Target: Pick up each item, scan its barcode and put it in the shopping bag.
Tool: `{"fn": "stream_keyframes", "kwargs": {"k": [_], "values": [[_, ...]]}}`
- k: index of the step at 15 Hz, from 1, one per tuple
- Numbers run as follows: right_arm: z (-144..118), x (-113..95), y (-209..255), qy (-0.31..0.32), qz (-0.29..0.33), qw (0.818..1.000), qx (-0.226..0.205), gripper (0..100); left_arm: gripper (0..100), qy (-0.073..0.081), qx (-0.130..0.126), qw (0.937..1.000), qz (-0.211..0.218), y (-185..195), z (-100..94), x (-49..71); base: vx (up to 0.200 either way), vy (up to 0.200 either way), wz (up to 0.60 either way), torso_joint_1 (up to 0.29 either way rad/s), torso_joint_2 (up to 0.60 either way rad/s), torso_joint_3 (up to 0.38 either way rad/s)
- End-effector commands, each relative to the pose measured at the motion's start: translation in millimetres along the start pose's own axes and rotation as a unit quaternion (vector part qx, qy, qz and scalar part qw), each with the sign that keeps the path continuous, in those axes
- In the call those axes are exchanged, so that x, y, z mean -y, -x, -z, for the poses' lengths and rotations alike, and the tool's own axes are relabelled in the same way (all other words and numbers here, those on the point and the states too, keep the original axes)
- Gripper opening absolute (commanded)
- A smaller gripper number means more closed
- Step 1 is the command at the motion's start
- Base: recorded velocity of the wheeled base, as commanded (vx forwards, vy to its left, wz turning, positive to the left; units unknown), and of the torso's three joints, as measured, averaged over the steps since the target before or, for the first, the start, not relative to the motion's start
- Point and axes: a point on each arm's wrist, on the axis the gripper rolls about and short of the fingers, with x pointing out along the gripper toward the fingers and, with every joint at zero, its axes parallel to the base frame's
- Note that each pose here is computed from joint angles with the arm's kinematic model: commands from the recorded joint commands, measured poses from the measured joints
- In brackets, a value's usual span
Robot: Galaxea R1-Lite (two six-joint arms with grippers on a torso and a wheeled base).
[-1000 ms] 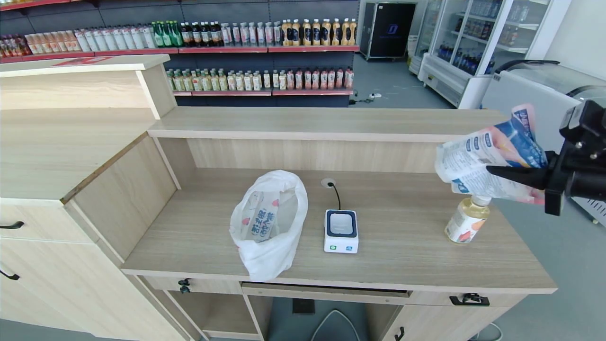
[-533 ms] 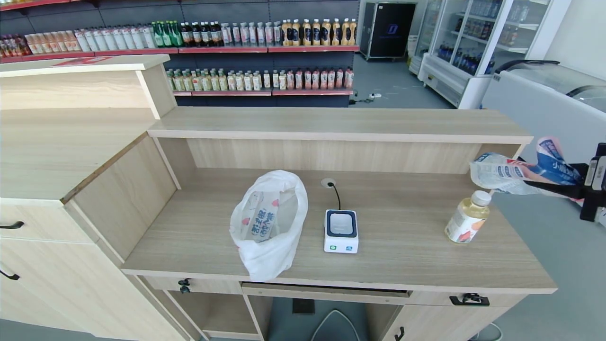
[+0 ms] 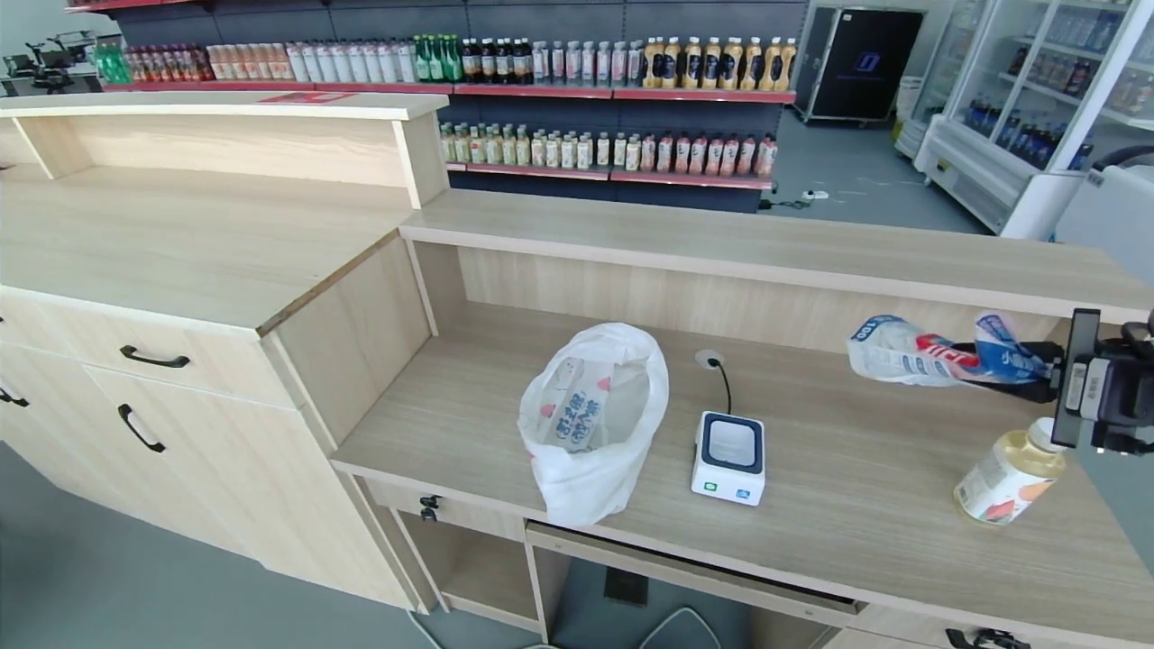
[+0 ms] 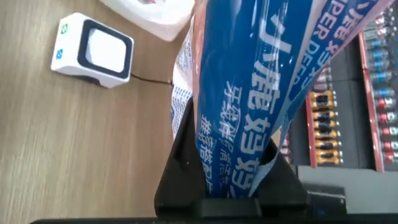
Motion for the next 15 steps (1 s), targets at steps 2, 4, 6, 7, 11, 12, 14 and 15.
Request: {"fn": "stream_keyframes", "kwargs": {"k": [2, 4, 6, 7, 11, 12, 14, 15], "values": [[10, -37, -29, -0.038, -0.05, 0.997, 0.042, 0, 100, 0.0, 0.0, 1.0, 0.0, 0, 0.1, 0.0, 0.0, 0.0, 0.0, 0.0, 0.0, 0.0], [20, -50, -37, -0.014, -0.063, 0.997, 0.052, 0, 100, 0.0, 0.0, 1.0, 0.0, 0, 0.1, 0.0, 0.0, 0.0, 0.0, 0.0, 0.0, 0.0], [30, -62, -45, 0.001, -0.071, 0.995, 0.071, 0, 100, 0.0, 0.0, 1.0, 0.0, 0, 0.1, 0.0, 0.0, 0.0, 0.0, 0.0, 0.0, 0.0], [33, -66, -48, 0.009, -0.073, 0.995, 0.074, 0, 100, 0.0, 0.0, 1.0, 0.0, 0, 0.1, 0.0, 0.0, 0.0, 0.0, 0.0, 0.0, 0.0], [45, -68, -57, 0.026, -0.066, 0.995, 0.073, 0, 100, 0.0, 0.0, 1.0, 0.0, 0, 0.1, 0.0, 0.0, 0.0, 0.0, 0.0, 0.0, 0.0], [48, -67, -60, 0.02, -0.065, 0.995, 0.073, 0, 100, 0.0, 0.0, 1.0, 0.0, 0, 0.1, 0.0, 0.0, 0.0, 0.0, 0.0, 0.0, 0.0], [49, -69, -66, 0.005, -0.07, 0.994, 0.079, 0, 100, 0.0, 0.0, 1.0, 0.0, 0, 0.1, 0.0, 0.0, 0.0, 0.0, 0.0, 0.0, 0.0], [49, -69, -66, 0.004, -0.071, 0.994, 0.078, 0, 100, 0.0, 0.0, 1.0, 0.0, 0, 0.1, 0.0, 0.0, 0.0, 0.0, 0.0, 0.0, 0.0]]}}
